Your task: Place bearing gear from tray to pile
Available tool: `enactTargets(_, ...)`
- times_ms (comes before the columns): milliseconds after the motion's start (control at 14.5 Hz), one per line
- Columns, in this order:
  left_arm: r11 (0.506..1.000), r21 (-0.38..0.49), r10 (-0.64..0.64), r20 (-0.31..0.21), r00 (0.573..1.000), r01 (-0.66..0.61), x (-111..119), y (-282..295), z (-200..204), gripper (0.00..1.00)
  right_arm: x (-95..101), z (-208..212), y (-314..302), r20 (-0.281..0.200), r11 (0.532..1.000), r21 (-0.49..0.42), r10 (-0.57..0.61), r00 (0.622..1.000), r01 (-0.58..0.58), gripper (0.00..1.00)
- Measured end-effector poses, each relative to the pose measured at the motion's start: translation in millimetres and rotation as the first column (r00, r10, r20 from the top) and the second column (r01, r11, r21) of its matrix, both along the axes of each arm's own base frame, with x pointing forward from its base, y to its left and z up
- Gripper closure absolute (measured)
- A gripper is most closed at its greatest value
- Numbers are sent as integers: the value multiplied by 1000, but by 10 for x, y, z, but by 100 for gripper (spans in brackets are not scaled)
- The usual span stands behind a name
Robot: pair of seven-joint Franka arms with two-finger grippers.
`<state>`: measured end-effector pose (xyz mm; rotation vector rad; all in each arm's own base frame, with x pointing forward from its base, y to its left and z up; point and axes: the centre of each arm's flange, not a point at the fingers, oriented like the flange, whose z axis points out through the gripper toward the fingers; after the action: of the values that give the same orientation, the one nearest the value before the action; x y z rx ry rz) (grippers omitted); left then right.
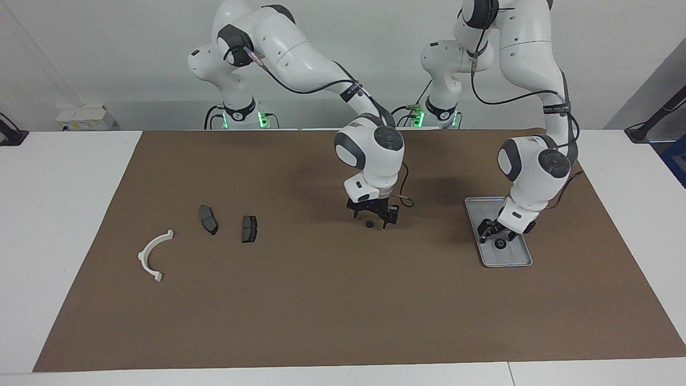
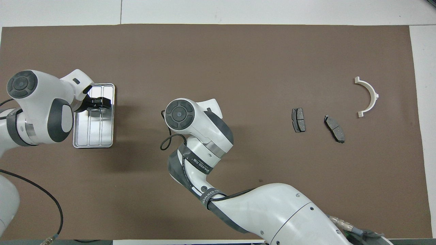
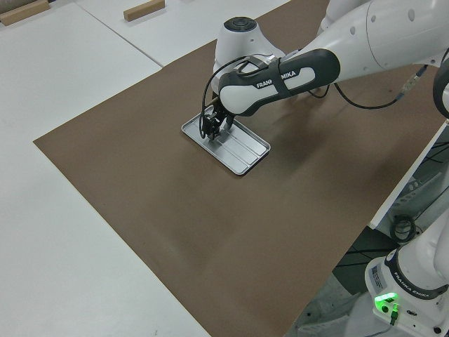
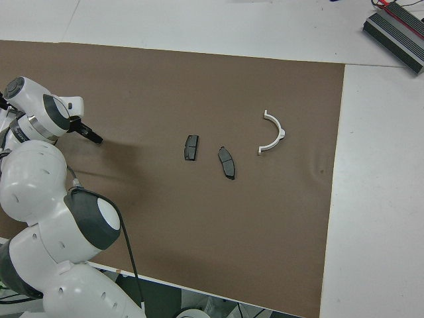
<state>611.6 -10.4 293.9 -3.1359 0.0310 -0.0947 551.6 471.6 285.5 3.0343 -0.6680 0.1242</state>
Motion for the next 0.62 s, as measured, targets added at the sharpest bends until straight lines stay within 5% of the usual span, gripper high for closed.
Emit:
enactTargets(344, 1000, 0, 1, 23, 1000, -1, 22, 7, 18, 10, -21, -73, -18, 4, 1000, 5, 2, 1000, -2, 10)
enactTargets(620, 1000, 0, 2, 37, 999, -2, 30, 11, 3, 10, 8, 14, -38, 14, 1000, 13, -3, 1000, 3, 52)
